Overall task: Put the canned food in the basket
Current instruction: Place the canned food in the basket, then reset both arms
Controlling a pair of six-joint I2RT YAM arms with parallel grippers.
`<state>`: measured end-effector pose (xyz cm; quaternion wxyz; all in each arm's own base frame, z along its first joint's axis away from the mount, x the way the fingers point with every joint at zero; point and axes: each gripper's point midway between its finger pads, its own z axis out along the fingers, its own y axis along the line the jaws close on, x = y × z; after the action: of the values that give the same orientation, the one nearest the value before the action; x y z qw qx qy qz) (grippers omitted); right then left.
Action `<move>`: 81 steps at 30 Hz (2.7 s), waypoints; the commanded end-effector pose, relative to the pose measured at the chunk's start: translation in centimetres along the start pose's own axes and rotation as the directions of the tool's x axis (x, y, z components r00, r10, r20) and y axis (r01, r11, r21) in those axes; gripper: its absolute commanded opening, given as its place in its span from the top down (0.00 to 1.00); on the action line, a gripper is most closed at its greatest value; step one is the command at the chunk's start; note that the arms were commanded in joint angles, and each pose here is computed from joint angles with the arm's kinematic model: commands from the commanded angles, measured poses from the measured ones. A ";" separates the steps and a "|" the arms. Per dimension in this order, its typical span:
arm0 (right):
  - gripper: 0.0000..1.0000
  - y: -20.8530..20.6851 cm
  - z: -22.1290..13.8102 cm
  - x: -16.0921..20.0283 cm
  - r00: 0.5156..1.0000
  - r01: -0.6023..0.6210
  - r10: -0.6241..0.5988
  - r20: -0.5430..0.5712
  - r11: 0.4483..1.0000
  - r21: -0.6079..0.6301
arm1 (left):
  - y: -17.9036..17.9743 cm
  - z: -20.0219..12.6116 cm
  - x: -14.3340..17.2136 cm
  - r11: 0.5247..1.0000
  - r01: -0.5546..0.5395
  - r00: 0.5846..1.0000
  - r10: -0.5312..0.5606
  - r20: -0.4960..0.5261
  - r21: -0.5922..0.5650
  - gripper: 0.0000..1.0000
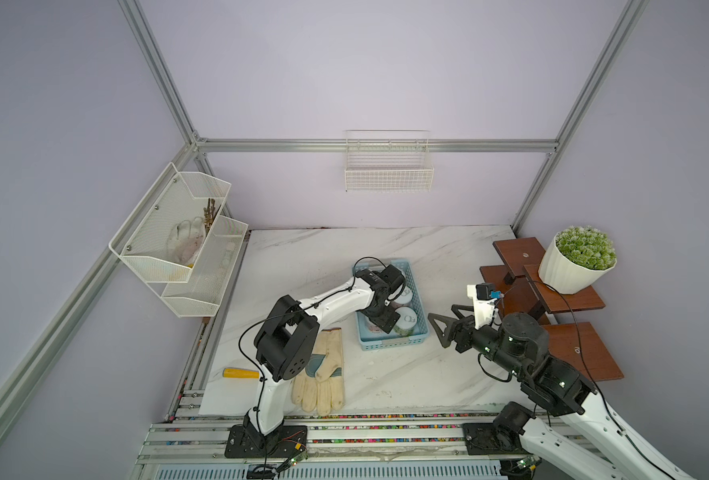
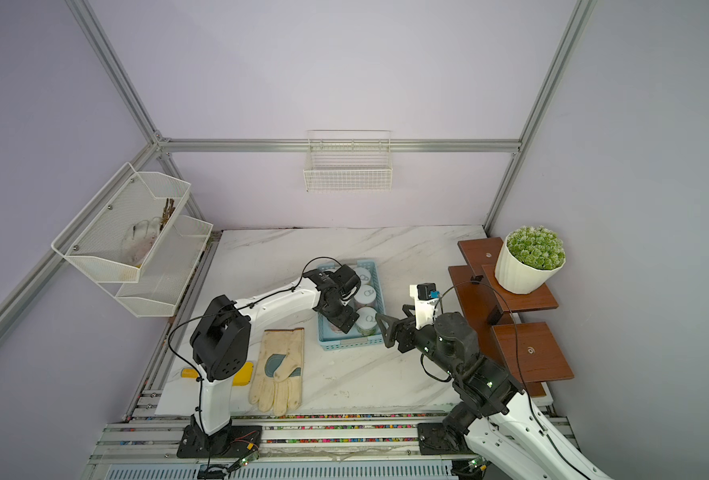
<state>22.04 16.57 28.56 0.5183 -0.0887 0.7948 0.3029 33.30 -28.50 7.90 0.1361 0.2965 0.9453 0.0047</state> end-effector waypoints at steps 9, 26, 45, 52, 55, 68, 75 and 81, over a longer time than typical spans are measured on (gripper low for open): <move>0.10 -0.1 -0.7 -0.8 0.999 0.006 -0.007 0.041 1.000 0.007 | 0.9 -9.4 -1.8 0.997 0.056 0.979 -0.066 0.193 0.055 0.00; 0.09 0.6 -1.0 -1.2 0.997 0.004 0.000 0.077 0.999 -0.040 | 2.0 -17.1 -1.0 0.976 0.134 0.812 -0.209 0.545 0.174 0.00; 0.03 -7.1 1.1 -1.9 0.997 -0.047 0.020 0.074 0.923 0.382 | 12.0 -19.0 3.9 0.864 0.494 0.613 -0.428 0.665 0.100 0.00; 0.00 -12.6 0.2 -2.8 0.977 -0.129 0.014 0.212 0.831 0.541 | 16.2 -20.3 7.8 0.773 0.632 0.463 -0.440 0.769 0.061 0.00; 0.08 -14.2 0.3 -2.6 0.963 -0.117 -0.045 0.265 0.817 0.565 | 17.4 -20.0 8.2 0.775 0.630 0.445 -0.413 0.794 0.049 0.00; 0.00 -20.4 3.3 -0.1 0.922 0.062 -0.313 0.229 0.702 0.710 | 21.0 -14.7 8.8 0.778 0.611 0.399 -0.145 0.905 -0.145 0.00; 0.01 -24.0 6.2 0.5 0.937 0.066 -0.292 0.194 0.690 0.721 | 24.3 -11.7 10.5 0.717 0.652 0.493 -0.152 0.857 -0.248 0.00; 0.01 -26.0 7.3 0.9 0.931 0.093 -0.314 0.186 0.698 0.710 | 26.9 -10.3 12.2 0.661 0.696 0.491 -0.154 0.857 -0.280 0.00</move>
<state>37.98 -0.05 12.98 0.6086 0.0793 0.7851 -0.0829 35.39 0.18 15.80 0.5813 -0.0407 0.8019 0.1318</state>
